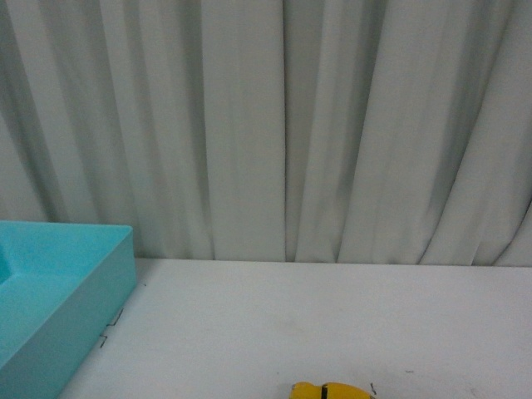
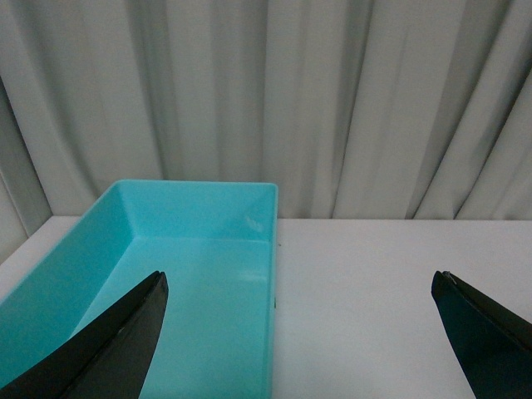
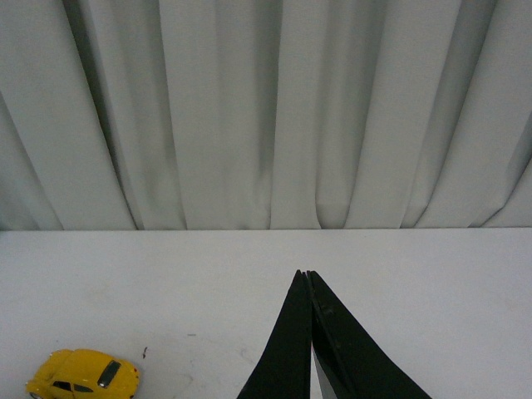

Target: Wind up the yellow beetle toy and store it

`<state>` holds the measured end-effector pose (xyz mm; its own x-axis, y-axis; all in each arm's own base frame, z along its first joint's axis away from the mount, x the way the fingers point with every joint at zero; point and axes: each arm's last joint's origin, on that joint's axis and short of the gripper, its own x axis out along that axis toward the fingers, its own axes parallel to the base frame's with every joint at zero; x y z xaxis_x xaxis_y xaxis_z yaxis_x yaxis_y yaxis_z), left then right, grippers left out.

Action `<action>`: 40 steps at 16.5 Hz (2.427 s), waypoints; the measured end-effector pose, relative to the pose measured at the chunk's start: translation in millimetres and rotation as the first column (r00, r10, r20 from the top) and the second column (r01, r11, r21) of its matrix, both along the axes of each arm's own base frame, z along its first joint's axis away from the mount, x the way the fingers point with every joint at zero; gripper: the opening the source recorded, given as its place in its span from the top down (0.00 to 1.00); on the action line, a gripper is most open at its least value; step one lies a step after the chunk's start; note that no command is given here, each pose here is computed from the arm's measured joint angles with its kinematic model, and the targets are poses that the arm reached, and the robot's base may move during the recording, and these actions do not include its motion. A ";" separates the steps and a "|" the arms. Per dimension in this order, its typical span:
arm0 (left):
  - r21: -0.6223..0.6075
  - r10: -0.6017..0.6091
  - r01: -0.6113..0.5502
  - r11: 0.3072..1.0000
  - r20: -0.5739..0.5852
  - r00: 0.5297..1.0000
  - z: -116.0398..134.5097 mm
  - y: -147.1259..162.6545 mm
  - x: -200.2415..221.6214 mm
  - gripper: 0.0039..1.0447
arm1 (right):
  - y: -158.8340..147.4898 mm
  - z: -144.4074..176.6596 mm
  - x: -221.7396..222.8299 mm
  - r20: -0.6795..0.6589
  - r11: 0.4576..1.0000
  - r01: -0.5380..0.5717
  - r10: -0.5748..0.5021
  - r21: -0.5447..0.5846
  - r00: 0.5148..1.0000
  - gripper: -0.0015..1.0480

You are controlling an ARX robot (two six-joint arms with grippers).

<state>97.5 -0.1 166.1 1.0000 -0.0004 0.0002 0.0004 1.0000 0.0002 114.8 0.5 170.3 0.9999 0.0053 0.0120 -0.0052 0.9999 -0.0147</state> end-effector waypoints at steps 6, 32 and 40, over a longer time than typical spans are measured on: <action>0.000 0.000 0.000 1.000 0.000 1.000 0.0 0.0 0.0 0.06 | 0.0 -0.9 -7.1 -0.003 1.000 0.000 0.000 0.000 1.000 0.98; 0.038 -0.559 0.602 0.797 -0.329 0.761 39.4 -141.0 113.8 0.06 | -0.2 -3.7 -17.6 -0.008 1.000 0.002 -0.002 0.000 1.000 0.06; 0.418 -0.643 0.853 0.314 -0.567 0.515 -13.9 -270.1 160.6 0.06 | -0.2 -3.7 -17.6 -0.008 1.000 0.002 -0.002 0.000 1.000 0.06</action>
<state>258.1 -270.2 152.2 0.5143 -0.6432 -0.5672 0.8527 0.3132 0.4180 97.2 0.3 166.6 1.0000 0.0031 0.0044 -0.0030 0.9999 -0.0147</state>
